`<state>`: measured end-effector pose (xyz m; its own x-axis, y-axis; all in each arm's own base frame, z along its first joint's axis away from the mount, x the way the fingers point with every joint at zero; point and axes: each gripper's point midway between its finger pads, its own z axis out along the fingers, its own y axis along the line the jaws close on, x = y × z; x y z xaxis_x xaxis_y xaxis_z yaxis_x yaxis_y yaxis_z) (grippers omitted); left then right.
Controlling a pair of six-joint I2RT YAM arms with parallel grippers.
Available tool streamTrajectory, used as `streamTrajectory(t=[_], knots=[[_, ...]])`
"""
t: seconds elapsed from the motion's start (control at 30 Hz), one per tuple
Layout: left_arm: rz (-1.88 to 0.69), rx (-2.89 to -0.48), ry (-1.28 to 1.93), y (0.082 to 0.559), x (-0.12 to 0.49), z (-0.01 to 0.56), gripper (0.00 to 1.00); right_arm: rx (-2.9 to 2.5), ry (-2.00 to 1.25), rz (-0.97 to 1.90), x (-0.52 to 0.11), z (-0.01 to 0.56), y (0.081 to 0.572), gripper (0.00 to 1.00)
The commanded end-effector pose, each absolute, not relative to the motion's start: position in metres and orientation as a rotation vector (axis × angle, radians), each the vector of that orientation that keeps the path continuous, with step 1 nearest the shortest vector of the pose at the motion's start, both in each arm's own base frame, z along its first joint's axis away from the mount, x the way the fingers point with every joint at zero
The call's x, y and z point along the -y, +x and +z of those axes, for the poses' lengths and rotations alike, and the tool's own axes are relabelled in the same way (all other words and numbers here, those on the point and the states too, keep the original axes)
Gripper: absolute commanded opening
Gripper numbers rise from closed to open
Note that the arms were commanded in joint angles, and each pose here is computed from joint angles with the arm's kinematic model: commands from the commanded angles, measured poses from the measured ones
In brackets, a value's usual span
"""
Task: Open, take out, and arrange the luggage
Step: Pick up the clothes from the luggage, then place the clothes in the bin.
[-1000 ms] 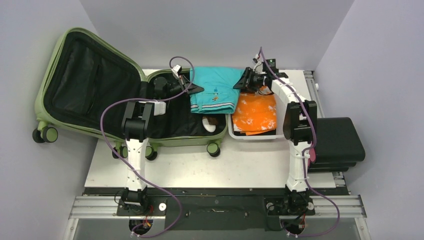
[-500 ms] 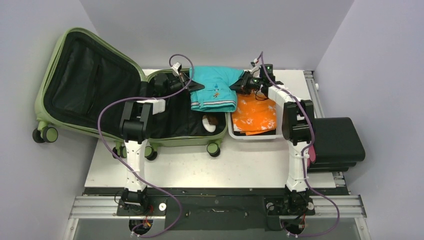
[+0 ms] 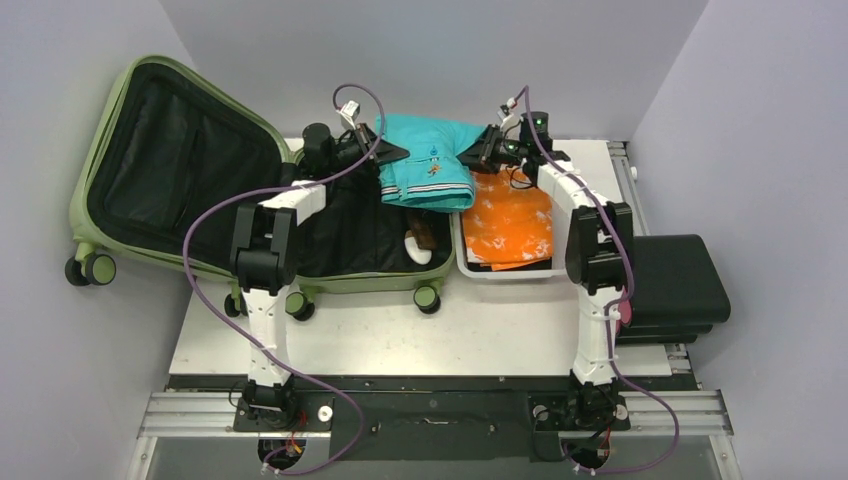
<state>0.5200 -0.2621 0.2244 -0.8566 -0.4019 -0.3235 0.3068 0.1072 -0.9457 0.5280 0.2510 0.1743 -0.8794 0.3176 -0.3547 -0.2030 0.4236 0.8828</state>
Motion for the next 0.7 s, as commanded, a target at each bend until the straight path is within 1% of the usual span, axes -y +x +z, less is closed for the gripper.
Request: streamTrajectory(t=[0.0, 0.17, 0.33, 0.5, 0.67], knots=[[-1.749, -1.729, 0.05, 0.512, 0.27, 0.297, 0.0, -2.033, -0.161, 1.453, -0.264, 0.274, 0.503, 0.0], [-1.754, -1.734, 0.063, 0.505, 0.277, 0.302, 0.0, -2.004, -0.192, 1.45, -0.262, 0.291, 0.493, 0.0], [-1.768, -1.733, 0.08, 0.495, 0.287, 0.31, 0.0, -2.021, -0.195, 1.426, -0.255, 0.289, 0.489, 0.0], [-1.792, -1.762, 0.08, 0.478, 0.305, 0.307, 0.0, -2.084, -0.182, 1.358, -0.235, 0.272, 0.486, 0.0], [-1.832, -1.79, 0.104, 0.457, 0.327, 0.308, 0.0, -2.17, -0.173, 1.229, -0.199, 0.25, 0.476, 0.0]])
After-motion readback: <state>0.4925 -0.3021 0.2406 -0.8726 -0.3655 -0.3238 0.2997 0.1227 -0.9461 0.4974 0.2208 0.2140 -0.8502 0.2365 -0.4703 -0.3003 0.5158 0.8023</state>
